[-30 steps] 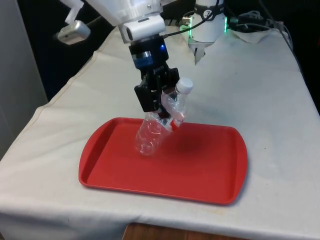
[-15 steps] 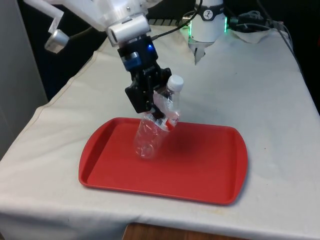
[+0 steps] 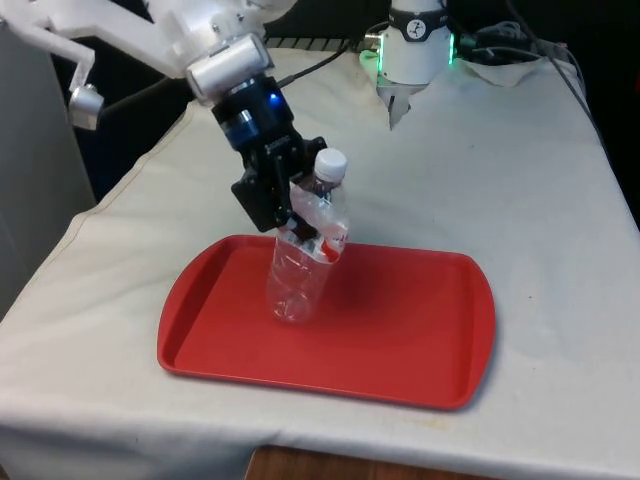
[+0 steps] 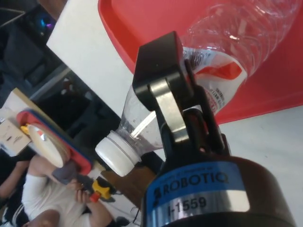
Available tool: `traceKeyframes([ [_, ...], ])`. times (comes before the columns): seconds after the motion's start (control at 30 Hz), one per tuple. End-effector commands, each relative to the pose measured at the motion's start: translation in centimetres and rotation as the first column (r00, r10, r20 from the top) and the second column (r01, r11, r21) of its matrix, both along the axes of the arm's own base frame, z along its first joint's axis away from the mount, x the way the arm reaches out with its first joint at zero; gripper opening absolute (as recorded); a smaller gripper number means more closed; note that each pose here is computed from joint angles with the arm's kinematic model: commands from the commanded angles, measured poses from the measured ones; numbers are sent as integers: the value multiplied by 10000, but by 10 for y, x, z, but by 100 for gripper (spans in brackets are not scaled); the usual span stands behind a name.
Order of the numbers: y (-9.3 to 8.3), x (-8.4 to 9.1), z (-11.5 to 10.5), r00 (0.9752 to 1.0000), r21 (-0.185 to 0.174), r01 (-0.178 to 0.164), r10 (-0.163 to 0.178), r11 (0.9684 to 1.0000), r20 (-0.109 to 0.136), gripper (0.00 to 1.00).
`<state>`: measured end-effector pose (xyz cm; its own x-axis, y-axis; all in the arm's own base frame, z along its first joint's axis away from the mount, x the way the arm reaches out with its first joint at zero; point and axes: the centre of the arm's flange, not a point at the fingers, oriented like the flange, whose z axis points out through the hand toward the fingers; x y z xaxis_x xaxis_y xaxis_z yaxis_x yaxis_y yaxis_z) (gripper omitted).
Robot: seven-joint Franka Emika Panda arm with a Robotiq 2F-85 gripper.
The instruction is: Place the bottle upright on the tray.
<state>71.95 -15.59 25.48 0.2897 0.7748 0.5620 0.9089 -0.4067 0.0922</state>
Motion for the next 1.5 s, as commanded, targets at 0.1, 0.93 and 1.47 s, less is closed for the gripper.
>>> traceKeyframes([
  [0.1,-9,2,-3,10000,397,8,-6,9992,-47,12],
  [0.93,-16,-1,-10,9999,1199,48,-30,9928,-150,12],
  [1.47,-19,-5,-16,9999,1816,65,-49,9833,-96,12],
])
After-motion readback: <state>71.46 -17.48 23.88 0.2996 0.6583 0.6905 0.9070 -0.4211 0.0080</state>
